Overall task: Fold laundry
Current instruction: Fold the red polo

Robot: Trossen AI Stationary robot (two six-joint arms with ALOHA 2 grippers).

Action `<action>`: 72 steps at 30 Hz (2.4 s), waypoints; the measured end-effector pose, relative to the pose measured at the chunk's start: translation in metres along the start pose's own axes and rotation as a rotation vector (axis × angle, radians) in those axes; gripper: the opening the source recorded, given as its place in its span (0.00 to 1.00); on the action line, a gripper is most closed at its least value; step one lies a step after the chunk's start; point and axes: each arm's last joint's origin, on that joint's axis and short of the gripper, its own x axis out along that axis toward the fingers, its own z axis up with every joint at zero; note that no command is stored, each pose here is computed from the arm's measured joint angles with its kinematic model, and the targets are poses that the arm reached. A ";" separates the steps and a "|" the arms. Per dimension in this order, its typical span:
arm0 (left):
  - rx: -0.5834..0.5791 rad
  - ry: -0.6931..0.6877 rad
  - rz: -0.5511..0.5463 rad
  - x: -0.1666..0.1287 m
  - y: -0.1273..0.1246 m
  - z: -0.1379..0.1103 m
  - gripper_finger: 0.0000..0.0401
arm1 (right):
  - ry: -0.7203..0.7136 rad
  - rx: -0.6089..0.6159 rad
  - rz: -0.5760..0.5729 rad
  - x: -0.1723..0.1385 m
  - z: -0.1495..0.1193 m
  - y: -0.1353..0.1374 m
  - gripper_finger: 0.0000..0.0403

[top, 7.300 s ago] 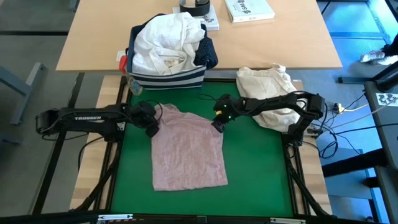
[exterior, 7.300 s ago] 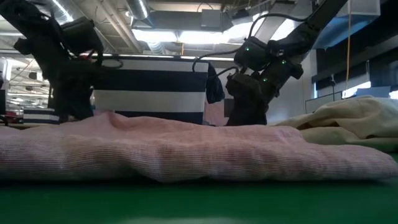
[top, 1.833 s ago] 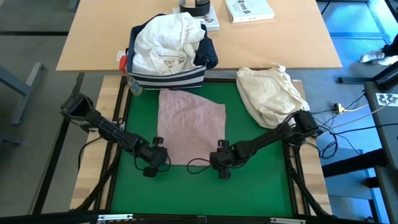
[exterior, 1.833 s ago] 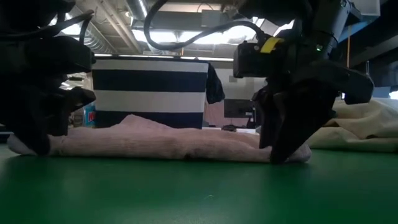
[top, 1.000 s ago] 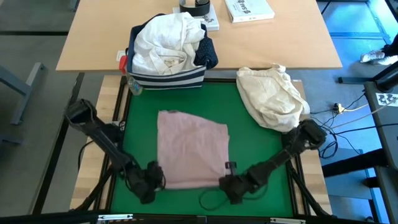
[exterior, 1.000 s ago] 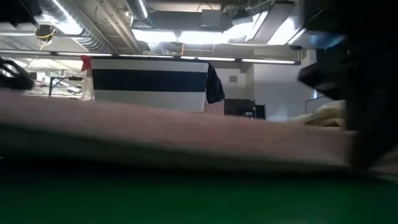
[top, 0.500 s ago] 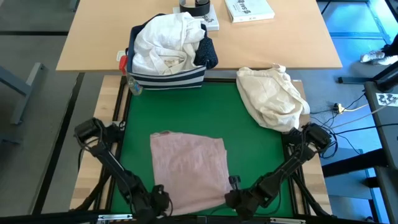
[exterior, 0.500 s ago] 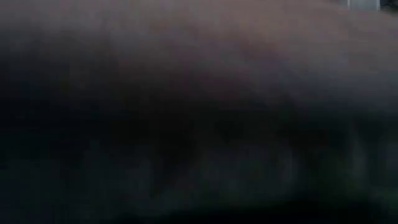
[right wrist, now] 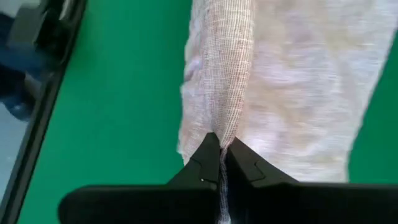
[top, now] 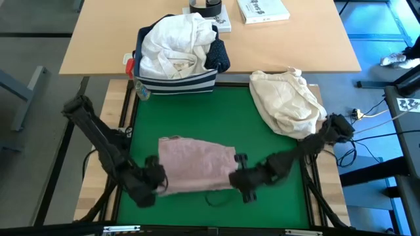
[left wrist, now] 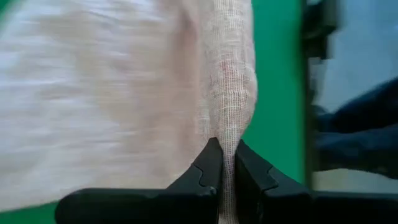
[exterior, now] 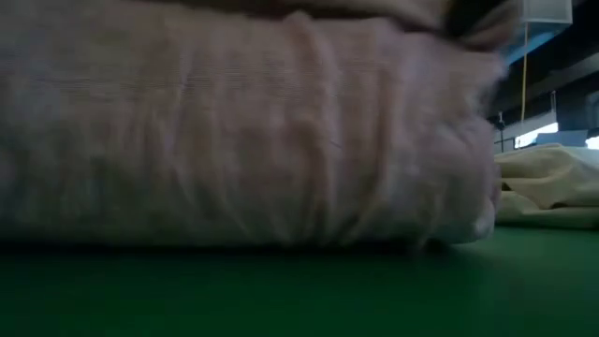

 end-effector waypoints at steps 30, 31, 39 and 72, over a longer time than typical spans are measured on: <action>-0.126 -0.220 0.644 -0.004 0.234 0.003 0.03 | -0.056 0.565 -0.191 0.019 -0.029 -0.246 0.01; -0.145 -0.210 0.651 -0.002 0.239 0.001 0.03 | -0.060 0.578 -0.212 0.019 -0.033 -0.252 0.01; -0.283 -0.179 0.641 0.021 0.269 -0.022 0.03 | -0.194 0.621 -0.310 0.024 -0.047 -0.289 0.01; -0.545 -0.507 0.295 -0.024 0.294 0.008 0.40 | -0.440 0.715 -0.148 0.019 -0.046 -0.348 0.51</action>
